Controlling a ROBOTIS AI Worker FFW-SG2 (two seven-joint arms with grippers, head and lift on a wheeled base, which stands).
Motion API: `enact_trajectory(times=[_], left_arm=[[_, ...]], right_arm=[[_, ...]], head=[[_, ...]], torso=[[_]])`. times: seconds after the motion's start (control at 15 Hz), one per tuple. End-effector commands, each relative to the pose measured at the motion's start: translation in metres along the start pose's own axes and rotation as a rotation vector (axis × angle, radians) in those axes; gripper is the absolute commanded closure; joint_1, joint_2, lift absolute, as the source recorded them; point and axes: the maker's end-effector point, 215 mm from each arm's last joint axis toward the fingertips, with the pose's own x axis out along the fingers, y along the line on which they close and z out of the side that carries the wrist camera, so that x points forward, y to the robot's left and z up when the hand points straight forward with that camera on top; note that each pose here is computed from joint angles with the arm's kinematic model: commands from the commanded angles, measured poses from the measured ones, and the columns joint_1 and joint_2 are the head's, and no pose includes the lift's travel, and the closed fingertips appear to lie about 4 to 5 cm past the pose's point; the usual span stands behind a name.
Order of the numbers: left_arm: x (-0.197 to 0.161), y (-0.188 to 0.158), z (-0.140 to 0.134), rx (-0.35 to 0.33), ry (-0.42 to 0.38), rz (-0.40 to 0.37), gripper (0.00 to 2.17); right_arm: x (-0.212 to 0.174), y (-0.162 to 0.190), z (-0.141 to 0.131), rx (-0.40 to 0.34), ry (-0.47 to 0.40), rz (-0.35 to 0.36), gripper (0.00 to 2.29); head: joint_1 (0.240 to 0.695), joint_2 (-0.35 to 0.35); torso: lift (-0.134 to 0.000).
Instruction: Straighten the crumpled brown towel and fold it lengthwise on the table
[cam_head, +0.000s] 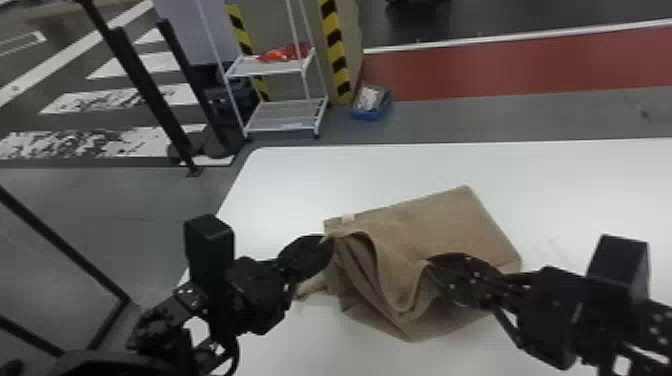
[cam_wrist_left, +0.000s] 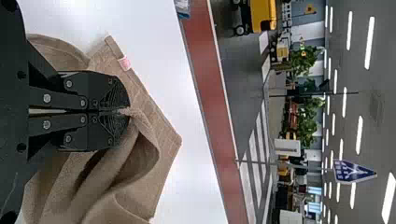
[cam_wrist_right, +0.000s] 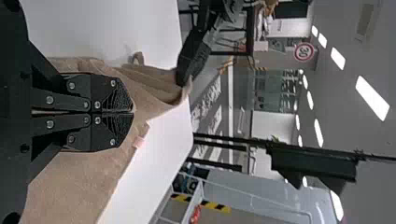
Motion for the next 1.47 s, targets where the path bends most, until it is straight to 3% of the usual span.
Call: enact_trajectory(times=[0.0,0.07,0.2,0.33,0.47,0.6,0.8,1.0,1.27,1.4], left_arm=[[0.000,0.001,-0.002,0.000,0.006,0.001,1.12],[0.000,0.001,-0.002,0.000,0.006,0.001,1.12],[0.000,0.000,-0.002,0.000,0.005,0.000,1.12],[0.001,-0.001,-0.003,-0.001,0.008,-0.001,1.12],[0.002,-0.002,-0.004,-0.004,0.008,-0.004,1.12],[0.003,-0.004,-0.005,-0.006,0.009,-0.008,1.12],[0.002,-0.004,-0.007,-0.007,0.014,-0.007,1.12],[0.002,-0.005,-0.007,-0.006,0.013,-0.006,1.12],[0.001,-0.005,-0.009,-0.008,0.018,-0.006,1.12],[0.002,-0.004,-0.009,-0.008,0.018,-0.006,1.12]], right_arm=[[-0.010,-0.001,-0.005,0.029,-0.007,0.019,0.16],[-0.017,-0.010,-0.005,0.033,-0.010,-0.002,0.01],[-0.032,-0.041,-0.011,0.072,0.008,-0.070,0.03],[-0.042,-0.075,-0.028,0.202,0.017,-0.159,0.05],[-0.039,-0.108,-0.063,0.328,0.069,-0.261,0.06],[-0.021,-0.132,-0.089,0.385,0.113,-0.307,0.07],[0.018,-0.146,-0.105,0.428,0.160,-0.301,0.08],[0.061,-0.140,-0.107,0.411,0.222,-0.245,0.09],[0.067,-0.141,-0.135,0.438,0.334,-0.237,0.24],[0.066,-0.142,-0.138,0.441,0.339,-0.237,0.42]], head=[[0.695,0.322],[0.695,0.334],[0.695,0.318],[0.695,0.286],[0.695,0.227],[0.695,0.191],[0.695,0.167],[0.695,0.189],[0.695,0.233],[0.695,0.232]], torso=[[-0.120],[-0.120],[-0.120],[-0.120],[-0.120],[-0.120],[-0.120],[-0.120],[-0.120],[-0.120]])
